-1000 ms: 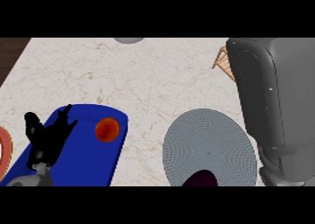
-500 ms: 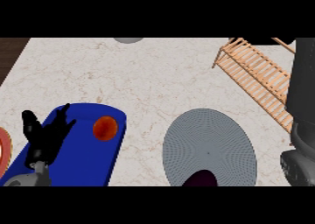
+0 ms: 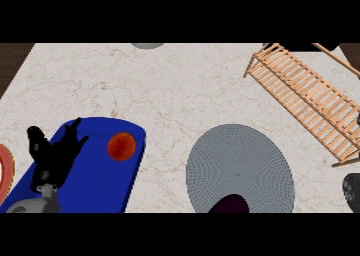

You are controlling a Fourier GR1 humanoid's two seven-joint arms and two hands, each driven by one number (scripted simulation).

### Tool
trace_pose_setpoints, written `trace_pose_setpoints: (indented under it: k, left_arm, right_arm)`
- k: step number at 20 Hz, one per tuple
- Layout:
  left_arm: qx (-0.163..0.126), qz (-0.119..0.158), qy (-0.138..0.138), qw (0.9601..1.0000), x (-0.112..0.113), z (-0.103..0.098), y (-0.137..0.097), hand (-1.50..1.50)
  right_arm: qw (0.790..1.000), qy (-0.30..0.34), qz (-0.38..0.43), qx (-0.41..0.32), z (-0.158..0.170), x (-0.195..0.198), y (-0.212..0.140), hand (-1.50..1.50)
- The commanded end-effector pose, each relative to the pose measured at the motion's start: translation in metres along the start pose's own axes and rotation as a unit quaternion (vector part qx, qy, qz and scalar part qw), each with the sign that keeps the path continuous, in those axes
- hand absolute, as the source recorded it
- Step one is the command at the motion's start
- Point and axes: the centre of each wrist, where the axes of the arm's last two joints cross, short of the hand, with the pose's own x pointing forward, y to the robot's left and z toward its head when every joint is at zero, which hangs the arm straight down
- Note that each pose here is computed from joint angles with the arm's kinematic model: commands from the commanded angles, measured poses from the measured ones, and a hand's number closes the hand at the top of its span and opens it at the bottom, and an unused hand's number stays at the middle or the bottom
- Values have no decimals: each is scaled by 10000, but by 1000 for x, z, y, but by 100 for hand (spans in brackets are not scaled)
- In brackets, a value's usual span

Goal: Pick the croissant from the placemat and place it in the tiered shelf

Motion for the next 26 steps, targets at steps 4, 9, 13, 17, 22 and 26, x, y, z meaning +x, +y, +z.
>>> trace_pose_setpoints:
  k: [4,9,13,17,22,26]
  left_arm:
    - [-87,35,-43,9999,-3,-7,-6,0]
    - [-63,67,164,9998,-18,2,2,0]
    - [-153,6,119,9998,-6,6,-7,0]
    - [10,42,33,10000,-12,10,9,0]
    - [15,40,165,9999,-3,-4,-3,0]
    - [-74,27,62,10000,-8,4,-11,0]
  right_arm:
    - [9992,311,241,38,-29,-18,18,150]
    - [9990,342,299,39,-43,-42,30,150]
    - [9997,169,117,-147,-47,-43,28,150]
    - [9999,25,148,-16,-45,-55,32,150]
    - [9998,18,171,67,-54,-53,39,150]
    - [9982,23,576,173,-55,-36,38,150]
